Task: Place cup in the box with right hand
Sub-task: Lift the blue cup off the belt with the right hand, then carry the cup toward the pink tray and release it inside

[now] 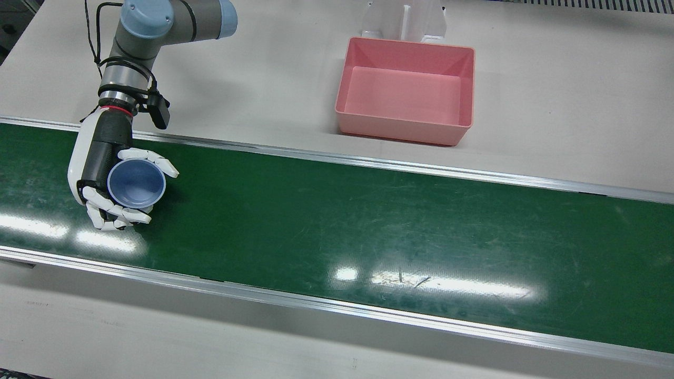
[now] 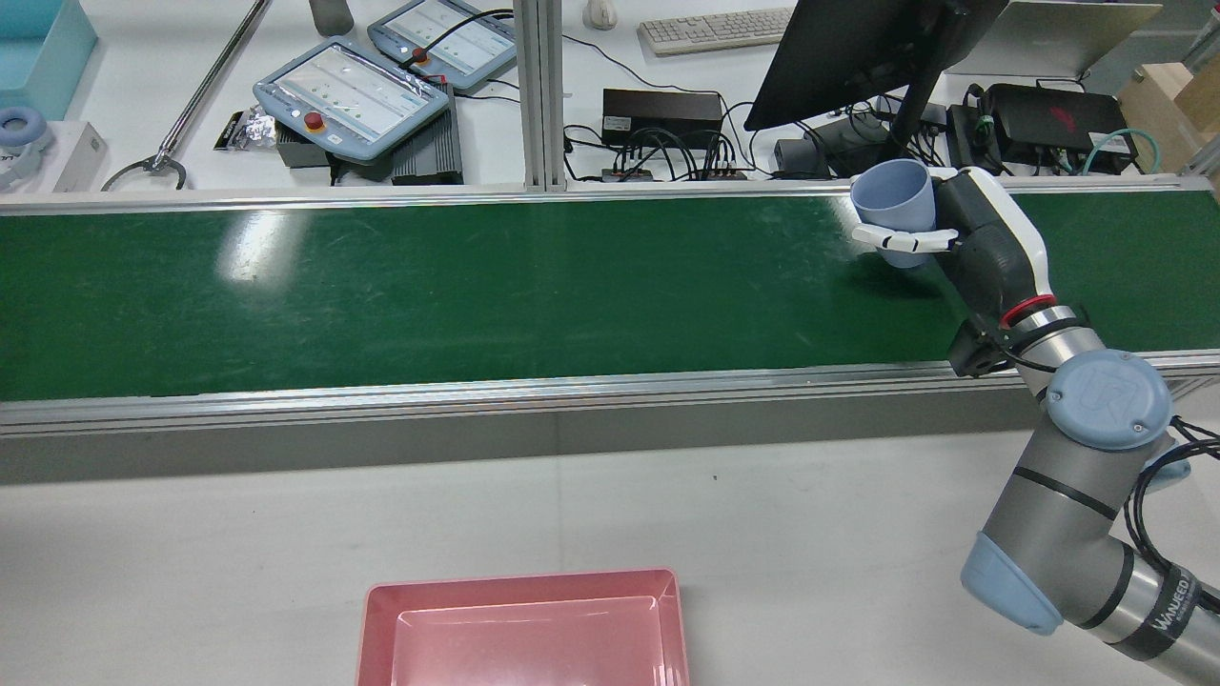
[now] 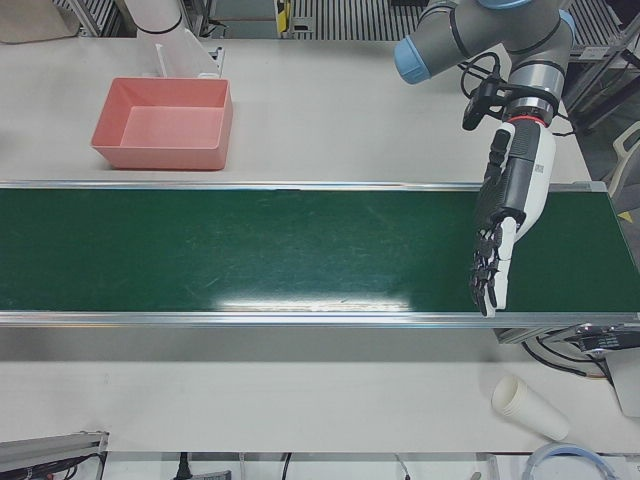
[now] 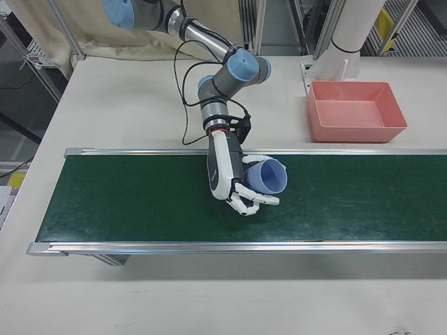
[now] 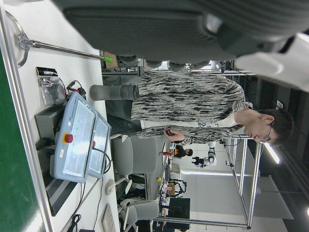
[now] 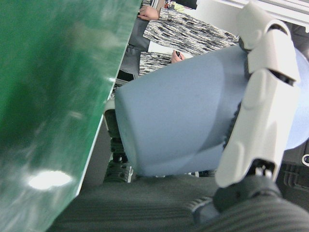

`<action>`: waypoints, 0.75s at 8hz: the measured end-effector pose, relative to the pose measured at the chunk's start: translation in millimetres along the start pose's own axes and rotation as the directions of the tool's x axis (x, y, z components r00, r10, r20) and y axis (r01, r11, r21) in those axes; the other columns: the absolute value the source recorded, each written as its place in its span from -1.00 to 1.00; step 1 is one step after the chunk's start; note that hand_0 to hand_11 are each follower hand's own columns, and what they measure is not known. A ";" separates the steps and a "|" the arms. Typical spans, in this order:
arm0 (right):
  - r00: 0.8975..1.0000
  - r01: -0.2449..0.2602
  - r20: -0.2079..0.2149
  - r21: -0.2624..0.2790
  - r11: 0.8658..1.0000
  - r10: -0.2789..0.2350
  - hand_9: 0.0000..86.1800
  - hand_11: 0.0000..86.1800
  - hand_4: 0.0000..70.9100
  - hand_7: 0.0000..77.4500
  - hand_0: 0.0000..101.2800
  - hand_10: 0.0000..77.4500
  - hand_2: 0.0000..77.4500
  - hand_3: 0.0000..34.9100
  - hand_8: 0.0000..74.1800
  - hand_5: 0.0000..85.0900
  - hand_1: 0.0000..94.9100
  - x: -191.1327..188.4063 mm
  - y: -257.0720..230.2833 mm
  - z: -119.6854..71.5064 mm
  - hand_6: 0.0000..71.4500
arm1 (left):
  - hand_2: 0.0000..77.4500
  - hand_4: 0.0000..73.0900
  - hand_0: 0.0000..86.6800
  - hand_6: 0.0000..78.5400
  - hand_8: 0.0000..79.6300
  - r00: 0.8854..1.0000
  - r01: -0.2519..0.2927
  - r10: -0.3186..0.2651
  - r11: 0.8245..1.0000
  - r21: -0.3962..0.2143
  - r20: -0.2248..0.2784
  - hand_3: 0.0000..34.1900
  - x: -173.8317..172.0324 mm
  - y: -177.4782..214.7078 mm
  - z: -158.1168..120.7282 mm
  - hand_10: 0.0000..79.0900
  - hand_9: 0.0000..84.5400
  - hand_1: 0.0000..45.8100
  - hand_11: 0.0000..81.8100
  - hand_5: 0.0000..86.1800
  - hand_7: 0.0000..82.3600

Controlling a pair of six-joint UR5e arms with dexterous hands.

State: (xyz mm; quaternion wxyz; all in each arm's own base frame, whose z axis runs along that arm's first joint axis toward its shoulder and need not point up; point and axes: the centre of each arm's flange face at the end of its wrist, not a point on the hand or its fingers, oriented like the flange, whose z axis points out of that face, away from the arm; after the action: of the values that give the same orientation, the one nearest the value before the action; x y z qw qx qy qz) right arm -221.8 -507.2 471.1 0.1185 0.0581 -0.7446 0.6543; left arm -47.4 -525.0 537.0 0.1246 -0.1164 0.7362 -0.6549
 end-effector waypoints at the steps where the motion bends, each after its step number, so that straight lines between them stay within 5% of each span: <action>1: 1.000 -0.002 0.019 -0.033 0.999 0.003 0.29 0.39 -0.11 0.83 0.07 0.01 -0.37 -1.00 0.35 -0.67 -0.67 -13.4 19.6 -2.3 -0.08 | -0.99 -0.97 -1.00 -1.00 -1.00 1.000 0.000 0.000 1.000 0.000 0.000 -1.00 0.0 0.0 0.0 -1.00 -1.00 -0.98 -1.00 -0.99 -0.99; 3: 0.999 -0.008 0.037 -0.130 0.991 0.013 0.33 0.29 -0.11 0.79 0.07 0.01 -0.37 -1.00 0.34 -0.68 -0.67 -30.9 75.4 -15.3 -0.13 | -0.99 -0.97 -1.00 -1.00 -1.00 1.000 0.000 0.000 1.000 0.000 0.000 -1.00 0.0 0.0 0.0 -1.00 -1.00 -0.98 -1.00 -1.00 -0.99; 6: 0.998 -0.041 -0.055 -0.289 0.956 0.026 0.34 0.28 -0.09 0.80 0.07 -0.01 -0.37 -1.00 0.32 -0.69 -0.67 4.6 165.6 -69.0 -0.13 | -0.99 -0.97 -1.00 -1.00 -1.00 1.000 0.000 0.000 1.000 0.001 0.000 -1.00 0.0 -0.1 -0.2 -1.00 -1.00 -0.98 -1.00 -1.00 -0.99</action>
State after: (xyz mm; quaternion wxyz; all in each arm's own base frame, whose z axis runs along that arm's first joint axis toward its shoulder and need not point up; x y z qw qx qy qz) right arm -259.3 -416.0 321.1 0.1333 0.0109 -0.8303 0.5411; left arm -47.5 -524.9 537.1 0.1247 -0.1166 0.7358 -0.6553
